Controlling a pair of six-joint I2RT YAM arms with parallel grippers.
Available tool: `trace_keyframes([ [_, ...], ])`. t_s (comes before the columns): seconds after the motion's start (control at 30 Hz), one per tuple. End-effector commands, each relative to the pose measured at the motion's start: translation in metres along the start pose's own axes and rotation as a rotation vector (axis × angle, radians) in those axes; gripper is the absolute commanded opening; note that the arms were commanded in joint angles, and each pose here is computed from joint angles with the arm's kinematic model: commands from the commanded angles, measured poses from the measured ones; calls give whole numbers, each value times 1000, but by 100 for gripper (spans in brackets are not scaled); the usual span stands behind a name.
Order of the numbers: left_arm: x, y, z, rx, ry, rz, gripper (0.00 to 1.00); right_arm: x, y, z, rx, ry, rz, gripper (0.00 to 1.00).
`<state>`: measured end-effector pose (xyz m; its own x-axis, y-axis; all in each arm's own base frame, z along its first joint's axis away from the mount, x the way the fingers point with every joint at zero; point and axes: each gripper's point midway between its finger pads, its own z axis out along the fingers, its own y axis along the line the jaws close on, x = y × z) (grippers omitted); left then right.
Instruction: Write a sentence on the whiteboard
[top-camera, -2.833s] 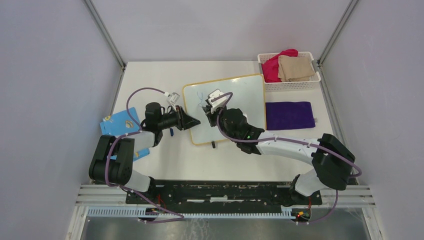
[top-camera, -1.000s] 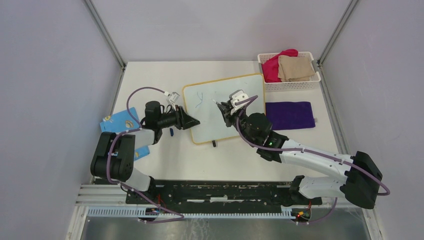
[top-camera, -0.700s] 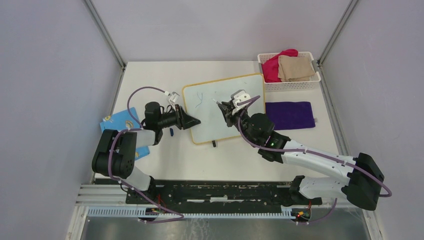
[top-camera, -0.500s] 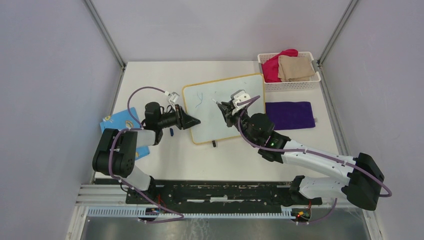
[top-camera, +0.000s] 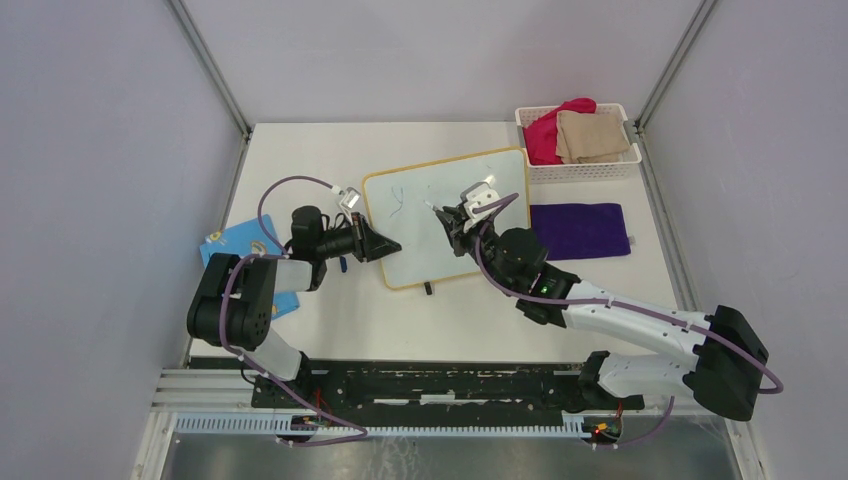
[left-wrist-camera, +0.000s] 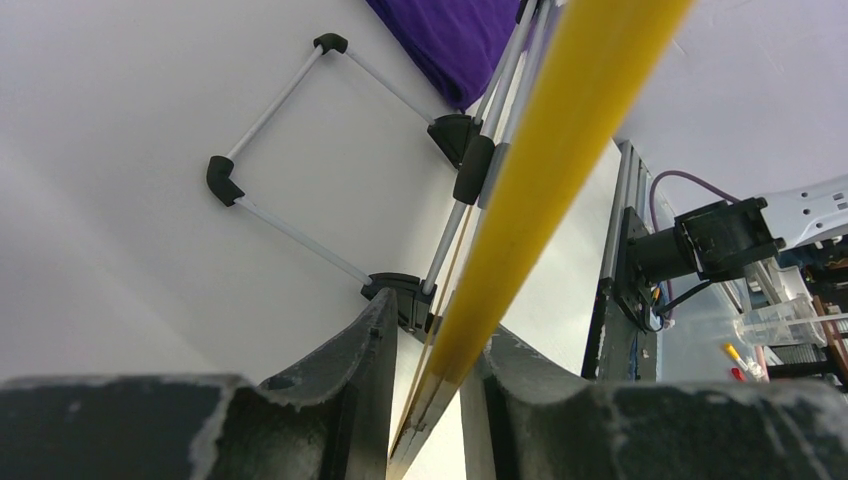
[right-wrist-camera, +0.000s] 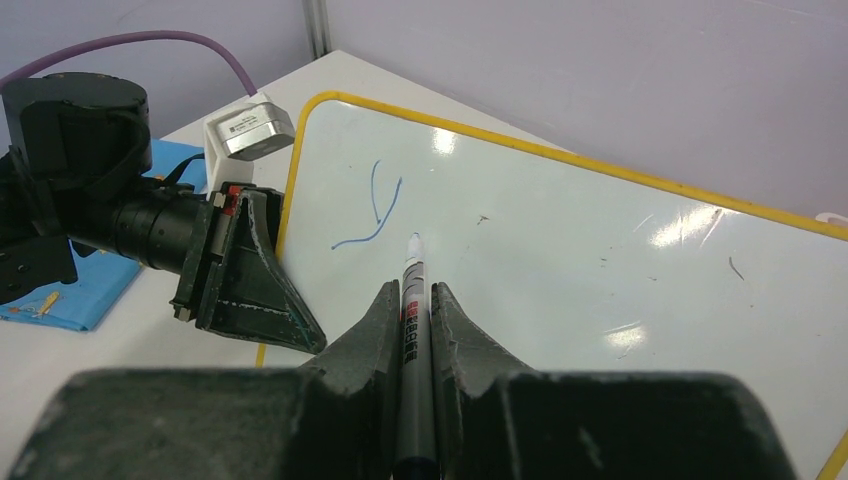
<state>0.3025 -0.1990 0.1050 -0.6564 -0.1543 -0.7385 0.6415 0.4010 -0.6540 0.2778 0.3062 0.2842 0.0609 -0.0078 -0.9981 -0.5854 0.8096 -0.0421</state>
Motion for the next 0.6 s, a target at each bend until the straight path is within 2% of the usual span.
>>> trace_keyframes([
  [0.0, 1, 10, 0, -28, -8, 39, 34, -18, 0, 5, 6, -66, 22, 0],
  [0.57, -1, 11, 0, -43, -6, 45, 33, -24, 9, 52, 51, -39, -18, 0],
])
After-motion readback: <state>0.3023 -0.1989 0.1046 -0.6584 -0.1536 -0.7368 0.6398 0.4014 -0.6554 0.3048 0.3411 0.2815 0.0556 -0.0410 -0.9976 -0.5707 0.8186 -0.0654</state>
